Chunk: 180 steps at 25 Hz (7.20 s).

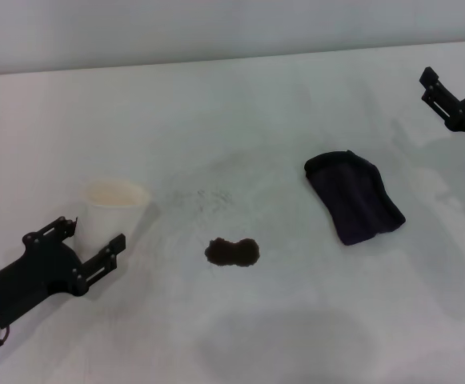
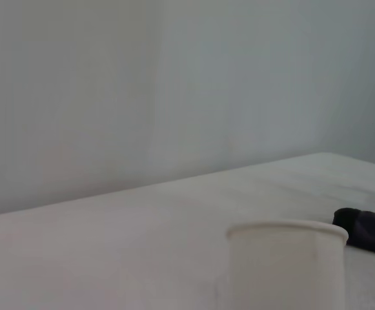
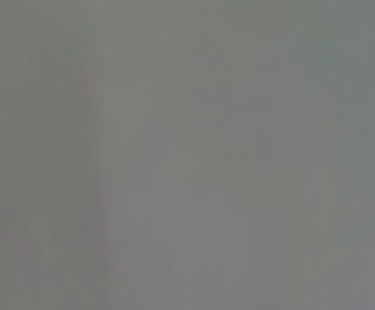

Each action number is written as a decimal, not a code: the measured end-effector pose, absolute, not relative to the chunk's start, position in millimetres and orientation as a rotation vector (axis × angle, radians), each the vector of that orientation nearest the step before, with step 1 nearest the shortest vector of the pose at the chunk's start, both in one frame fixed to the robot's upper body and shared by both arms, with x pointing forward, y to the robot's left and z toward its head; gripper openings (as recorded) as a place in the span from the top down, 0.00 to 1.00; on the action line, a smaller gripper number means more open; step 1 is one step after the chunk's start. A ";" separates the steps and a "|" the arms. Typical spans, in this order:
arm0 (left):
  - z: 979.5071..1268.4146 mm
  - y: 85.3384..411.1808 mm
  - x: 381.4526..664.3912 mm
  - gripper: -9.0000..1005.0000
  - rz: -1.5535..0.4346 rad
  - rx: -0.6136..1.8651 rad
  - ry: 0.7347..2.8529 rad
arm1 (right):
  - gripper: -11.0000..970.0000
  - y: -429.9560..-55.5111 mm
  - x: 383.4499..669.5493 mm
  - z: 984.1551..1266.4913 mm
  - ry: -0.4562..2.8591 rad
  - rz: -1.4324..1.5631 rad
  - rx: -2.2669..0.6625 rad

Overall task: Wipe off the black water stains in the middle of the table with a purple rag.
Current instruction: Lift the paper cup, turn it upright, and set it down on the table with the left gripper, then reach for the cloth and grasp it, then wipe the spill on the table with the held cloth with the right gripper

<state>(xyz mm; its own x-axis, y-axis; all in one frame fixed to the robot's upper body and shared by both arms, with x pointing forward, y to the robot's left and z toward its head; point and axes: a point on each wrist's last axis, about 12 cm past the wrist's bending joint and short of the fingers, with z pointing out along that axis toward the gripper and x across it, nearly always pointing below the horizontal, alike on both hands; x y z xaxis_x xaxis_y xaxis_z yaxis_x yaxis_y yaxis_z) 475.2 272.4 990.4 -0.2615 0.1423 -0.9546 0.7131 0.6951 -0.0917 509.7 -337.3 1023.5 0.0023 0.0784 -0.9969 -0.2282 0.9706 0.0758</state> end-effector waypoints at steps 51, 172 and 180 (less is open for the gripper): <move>973.3 287.1 441.8 0.12 -0.539 0.709 1.820 | 0.14 -333.9 515.3 1027.7 1.537 0.263 -0.140; 1028.3 363.8 504.6 0.12 -0.075 0.184 1.586 | 0.66 -184.8 601.7 1110.4 2.871 -0.122 -0.734; 1028.3 363.7 504.6 0.12 -0.075 0.185 1.585 | 0.86 -181.6 600.1 1109.8 2.867 -0.118 -0.755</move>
